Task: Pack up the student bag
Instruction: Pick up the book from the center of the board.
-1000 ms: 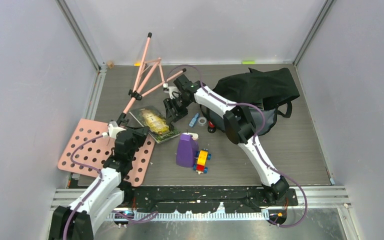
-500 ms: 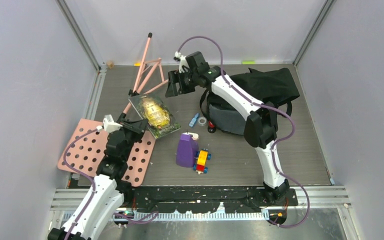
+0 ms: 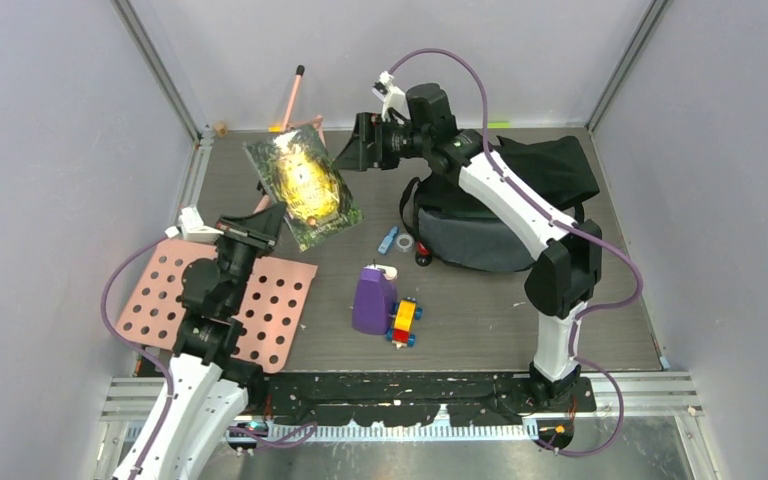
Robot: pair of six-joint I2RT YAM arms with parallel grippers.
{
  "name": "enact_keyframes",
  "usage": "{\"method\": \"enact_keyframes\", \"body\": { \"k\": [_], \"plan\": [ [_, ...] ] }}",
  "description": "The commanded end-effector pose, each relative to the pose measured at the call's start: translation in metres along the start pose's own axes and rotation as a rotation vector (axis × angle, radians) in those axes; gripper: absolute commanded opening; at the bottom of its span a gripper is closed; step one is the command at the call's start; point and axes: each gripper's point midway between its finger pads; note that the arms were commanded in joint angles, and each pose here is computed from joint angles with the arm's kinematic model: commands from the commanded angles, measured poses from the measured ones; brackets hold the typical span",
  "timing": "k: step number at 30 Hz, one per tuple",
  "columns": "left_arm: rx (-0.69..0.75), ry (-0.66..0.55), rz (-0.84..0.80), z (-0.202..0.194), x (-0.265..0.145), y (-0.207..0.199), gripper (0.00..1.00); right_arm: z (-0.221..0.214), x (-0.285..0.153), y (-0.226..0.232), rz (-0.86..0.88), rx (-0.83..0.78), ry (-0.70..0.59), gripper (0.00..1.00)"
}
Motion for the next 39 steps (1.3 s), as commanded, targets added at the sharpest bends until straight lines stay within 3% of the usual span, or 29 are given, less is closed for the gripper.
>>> {"method": "enact_keyframes", "body": {
  "k": [1,11,16,20,24,27,30,32,33,37,39],
  "plan": [
    [-0.03,-0.071,-0.355,0.029,-0.02,-0.111,0.0,0.029,-0.018,0.044,0.151,-0.018,-0.101,0.87],
    [-0.088,-0.021,-0.464,0.026,-0.03,-0.143,0.0,0.052,-0.053,0.103,0.373,-0.071,-0.181,0.88],
    [-0.14,0.022,-0.514,0.021,-0.03,-0.153,0.0,0.059,-0.068,0.127,0.467,-0.081,-0.203,0.83],
    [-0.135,0.029,-0.516,0.019,-0.027,-0.151,0.0,0.069,-0.08,0.142,0.532,-0.078,-0.24,0.66],
    [-0.104,0.072,-0.502,0.01,-0.021,-0.147,0.0,0.074,-0.089,0.149,0.537,-0.094,-0.272,0.37],
    [-0.077,0.12,-0.474,-0.001,-0.012,-0.139,0.0,0.081,-0.101,0.158,0.551,-0.122,-0.308,0.26],
    [-0.013,0.196,-0.453,-0.017,-0.001,-0.131,0.0,0.083,-0.109,0.164,0.563,-0.151,-0.335,0.05],
    [0.064,0.27,-0.442,-0.031,0.004,-0.126,0.0,0.081,-0.114,0.165,0.546,-0.175,-0.342,0.01],
    [0.094,0.302,-0.414,-0.037,0.009,-0.119,0.04,0.08,-0.118,0.164,0.517,-0.205,-0.357,0.01],
    [0.237,0.379,-0.384,-0.052,0.018,-0.099,0.49,0.075,-0.133,0.146,0.313,-0.321,-0.377,0.0],
    [0.319,0.418,-0.356,-0.06,0.022,-0.085,0.63,0.067,-0.144,0.131,0.175,-0.372,-0.352,0.0]
  ]
}}
Point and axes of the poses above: each gripper's point midway between its finger pads, its own x axis out along the fingers, its own y axis along the line the jaws close on, z = x × y, and after that the axes turned 14 degrees about -x, right-handed
